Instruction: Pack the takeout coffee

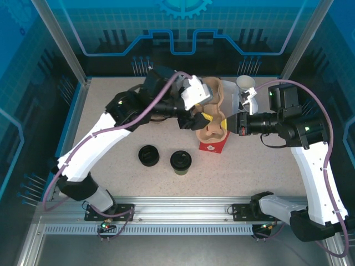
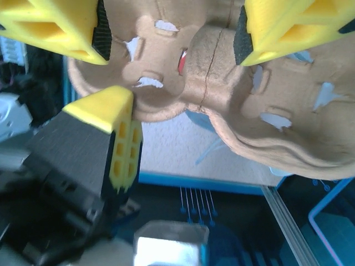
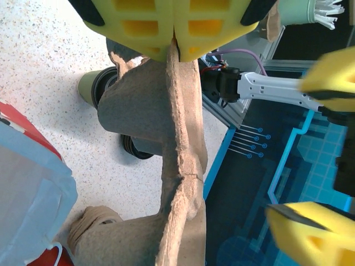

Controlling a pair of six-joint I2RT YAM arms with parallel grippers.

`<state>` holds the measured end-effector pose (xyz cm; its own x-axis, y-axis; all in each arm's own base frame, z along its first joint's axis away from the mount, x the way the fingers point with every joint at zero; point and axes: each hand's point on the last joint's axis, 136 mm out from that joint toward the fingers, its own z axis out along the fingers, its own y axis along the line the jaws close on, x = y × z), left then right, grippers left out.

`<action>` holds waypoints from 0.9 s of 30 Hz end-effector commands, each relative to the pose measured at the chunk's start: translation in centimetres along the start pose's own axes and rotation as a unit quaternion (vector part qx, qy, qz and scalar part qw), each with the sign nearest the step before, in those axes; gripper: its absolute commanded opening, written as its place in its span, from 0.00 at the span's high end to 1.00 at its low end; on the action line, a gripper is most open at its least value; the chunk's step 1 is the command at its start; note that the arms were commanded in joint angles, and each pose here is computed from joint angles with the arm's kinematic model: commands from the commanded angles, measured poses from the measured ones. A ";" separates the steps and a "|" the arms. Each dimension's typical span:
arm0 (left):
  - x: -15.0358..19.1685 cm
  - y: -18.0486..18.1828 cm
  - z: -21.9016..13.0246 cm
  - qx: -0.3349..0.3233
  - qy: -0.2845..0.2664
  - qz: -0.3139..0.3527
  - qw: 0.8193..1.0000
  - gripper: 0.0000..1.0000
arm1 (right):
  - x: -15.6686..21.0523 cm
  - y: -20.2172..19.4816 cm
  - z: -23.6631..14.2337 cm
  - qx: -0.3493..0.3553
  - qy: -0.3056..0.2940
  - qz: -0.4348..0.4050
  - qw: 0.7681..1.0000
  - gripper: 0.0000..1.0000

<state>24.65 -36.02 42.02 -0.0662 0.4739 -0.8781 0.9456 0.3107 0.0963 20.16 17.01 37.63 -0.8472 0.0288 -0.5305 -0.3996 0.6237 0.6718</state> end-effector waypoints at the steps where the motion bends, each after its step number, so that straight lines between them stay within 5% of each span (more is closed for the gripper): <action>1: 1.7 0.2 0.4 -0.012 0.048 0.063 0.997 0.36 | 0.9 0.1 0.1 -0.008 0.019 0.007 1.000 1.00; 20: 3.9 1.5 3.9 -0.042 0.106 0.125 0.986 0.33 | 2.2 0.2 1.2 -0.019 0.059 -0.011 0.998 1.00; 27: 4.4 1.6 4.3 -0.040 0.118 0.125 0.984 0.48 | 2.3 0.0 1.1 -0.012 0.057 -0.019 0.998 1.00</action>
<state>27.38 -37.06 35.49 0.0621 0.7151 -0.6963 0.9208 0.2281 0.3163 19.41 17.74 36.06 -0.8681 -0.0518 -0.4937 -0.4176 0.6140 0.6698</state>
